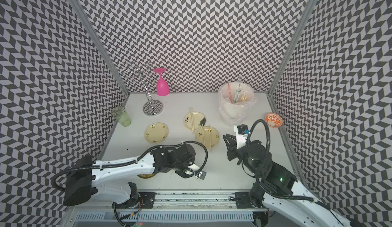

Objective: Remove the packaging of disposable chopsticks
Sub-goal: Pick up the disposable chopsticks from the center of the board.

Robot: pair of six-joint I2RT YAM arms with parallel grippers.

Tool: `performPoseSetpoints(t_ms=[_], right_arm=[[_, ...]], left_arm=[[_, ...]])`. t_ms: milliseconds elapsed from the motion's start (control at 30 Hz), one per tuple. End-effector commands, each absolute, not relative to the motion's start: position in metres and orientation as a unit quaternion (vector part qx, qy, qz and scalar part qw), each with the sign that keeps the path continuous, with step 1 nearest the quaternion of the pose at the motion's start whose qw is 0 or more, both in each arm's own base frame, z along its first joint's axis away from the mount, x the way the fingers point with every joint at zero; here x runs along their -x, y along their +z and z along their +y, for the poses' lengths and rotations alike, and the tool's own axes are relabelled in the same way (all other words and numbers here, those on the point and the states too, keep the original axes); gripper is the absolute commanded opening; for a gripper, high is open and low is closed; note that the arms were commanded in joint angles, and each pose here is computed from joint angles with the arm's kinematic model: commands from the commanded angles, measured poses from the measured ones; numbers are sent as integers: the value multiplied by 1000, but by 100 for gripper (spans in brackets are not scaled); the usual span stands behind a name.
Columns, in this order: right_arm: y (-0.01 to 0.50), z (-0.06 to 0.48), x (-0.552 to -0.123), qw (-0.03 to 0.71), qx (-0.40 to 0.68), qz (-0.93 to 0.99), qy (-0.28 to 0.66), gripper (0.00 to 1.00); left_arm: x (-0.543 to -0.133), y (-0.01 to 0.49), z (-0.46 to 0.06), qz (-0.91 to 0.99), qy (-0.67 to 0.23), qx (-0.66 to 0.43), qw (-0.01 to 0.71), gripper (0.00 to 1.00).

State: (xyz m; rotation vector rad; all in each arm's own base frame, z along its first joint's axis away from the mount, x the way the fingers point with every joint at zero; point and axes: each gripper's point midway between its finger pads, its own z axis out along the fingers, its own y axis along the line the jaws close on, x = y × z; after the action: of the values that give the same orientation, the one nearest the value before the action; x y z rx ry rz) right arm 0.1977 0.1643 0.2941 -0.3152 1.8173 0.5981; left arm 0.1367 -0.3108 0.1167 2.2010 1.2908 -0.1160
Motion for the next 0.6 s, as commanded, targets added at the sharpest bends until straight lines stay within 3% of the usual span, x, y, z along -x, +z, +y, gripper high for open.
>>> performPoseSetpoints(t_ms=[0,267,500,567], right_arm=[[322,176,-195,592,146,736,294,15],[367,201,-193,627,181,675,346,15],[389,244,-193,620,229,631,405,15],[394,256,-187,620,256,608,425,19]], left_arm=[[-152,162,-320,505,-68,-779,365,0],[-210,297,-303,561,-134,-583,573,0],[-231,375,-266,555,-195,-453,670,0],[-228,398,-254,540,-230,-421,691,0]])
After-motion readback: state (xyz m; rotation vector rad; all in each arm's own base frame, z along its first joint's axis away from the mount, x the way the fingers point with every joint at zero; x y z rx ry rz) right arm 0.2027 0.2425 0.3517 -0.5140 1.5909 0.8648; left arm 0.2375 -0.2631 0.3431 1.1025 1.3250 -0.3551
